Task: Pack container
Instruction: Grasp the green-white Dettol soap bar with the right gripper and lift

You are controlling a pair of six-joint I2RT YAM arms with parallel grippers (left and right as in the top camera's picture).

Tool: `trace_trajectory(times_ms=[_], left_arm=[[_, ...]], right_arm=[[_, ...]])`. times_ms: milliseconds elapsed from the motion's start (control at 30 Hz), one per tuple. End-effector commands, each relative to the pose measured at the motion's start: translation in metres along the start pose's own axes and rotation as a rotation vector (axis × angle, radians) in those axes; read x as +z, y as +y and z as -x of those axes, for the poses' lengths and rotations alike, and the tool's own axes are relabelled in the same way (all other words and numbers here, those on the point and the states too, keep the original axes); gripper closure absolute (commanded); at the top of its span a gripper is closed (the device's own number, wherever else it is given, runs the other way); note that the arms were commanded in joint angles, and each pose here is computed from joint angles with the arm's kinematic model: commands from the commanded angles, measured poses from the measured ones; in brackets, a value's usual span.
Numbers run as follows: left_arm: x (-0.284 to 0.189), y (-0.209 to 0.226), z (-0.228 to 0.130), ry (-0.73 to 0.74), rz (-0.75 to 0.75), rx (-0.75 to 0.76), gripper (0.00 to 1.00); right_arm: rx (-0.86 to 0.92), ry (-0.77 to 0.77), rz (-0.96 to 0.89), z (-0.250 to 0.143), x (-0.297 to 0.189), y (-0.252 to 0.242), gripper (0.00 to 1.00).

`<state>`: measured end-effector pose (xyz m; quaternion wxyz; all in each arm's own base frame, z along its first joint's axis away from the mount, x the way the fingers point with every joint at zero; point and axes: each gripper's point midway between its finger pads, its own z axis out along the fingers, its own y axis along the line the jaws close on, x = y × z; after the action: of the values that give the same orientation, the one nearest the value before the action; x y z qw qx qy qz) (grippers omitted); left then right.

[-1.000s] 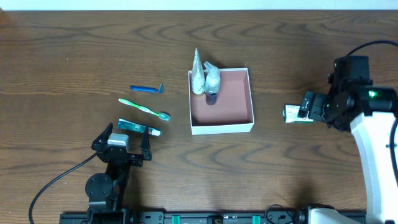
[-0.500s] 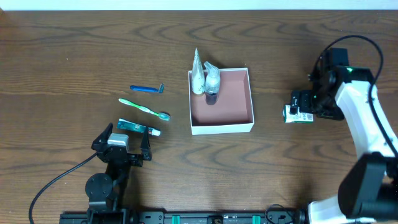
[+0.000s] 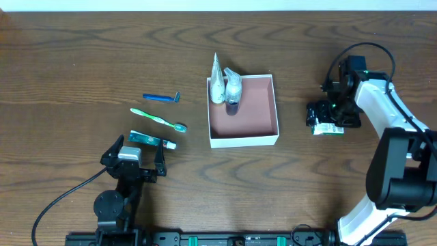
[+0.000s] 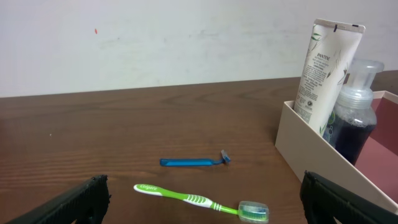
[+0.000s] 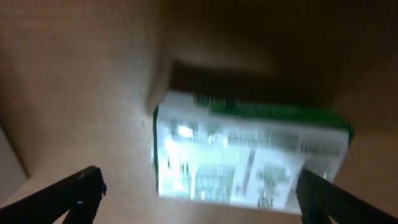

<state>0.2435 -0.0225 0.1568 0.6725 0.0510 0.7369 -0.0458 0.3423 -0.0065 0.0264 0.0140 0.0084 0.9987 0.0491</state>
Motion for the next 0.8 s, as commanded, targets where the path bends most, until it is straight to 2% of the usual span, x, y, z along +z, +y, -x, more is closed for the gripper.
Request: trace_trajectory(times_ms=[0, 400, 633, 767], left_arm=[[0.001, -0.001, -0.016, 0.045, -0.010, -0.009, 0.02], [0.001, -0.001, -0.016, 0.045, -0.010, -0.009, 0.02], [0.001, -0.001, -0.016, 0.045, -0.010, -0.009, 0.02], [0.001, -0.001, -0.016, 0.045, -0.010, -0.009, 0.02]], right_arm=[[-0.028, -0.019, -0.004, 0.008, 0.002, -0.002, 0.01], [-0.080, -0.029, -0.099, 0.012, 0.001, -0.018, 0.01], [0.058, -0.017, -0.164, 0.007, 0.000, -0.030, 0.01], [0.051, -0.017, -0.164, 0.007, 0.000, -0.030, 0.01]])
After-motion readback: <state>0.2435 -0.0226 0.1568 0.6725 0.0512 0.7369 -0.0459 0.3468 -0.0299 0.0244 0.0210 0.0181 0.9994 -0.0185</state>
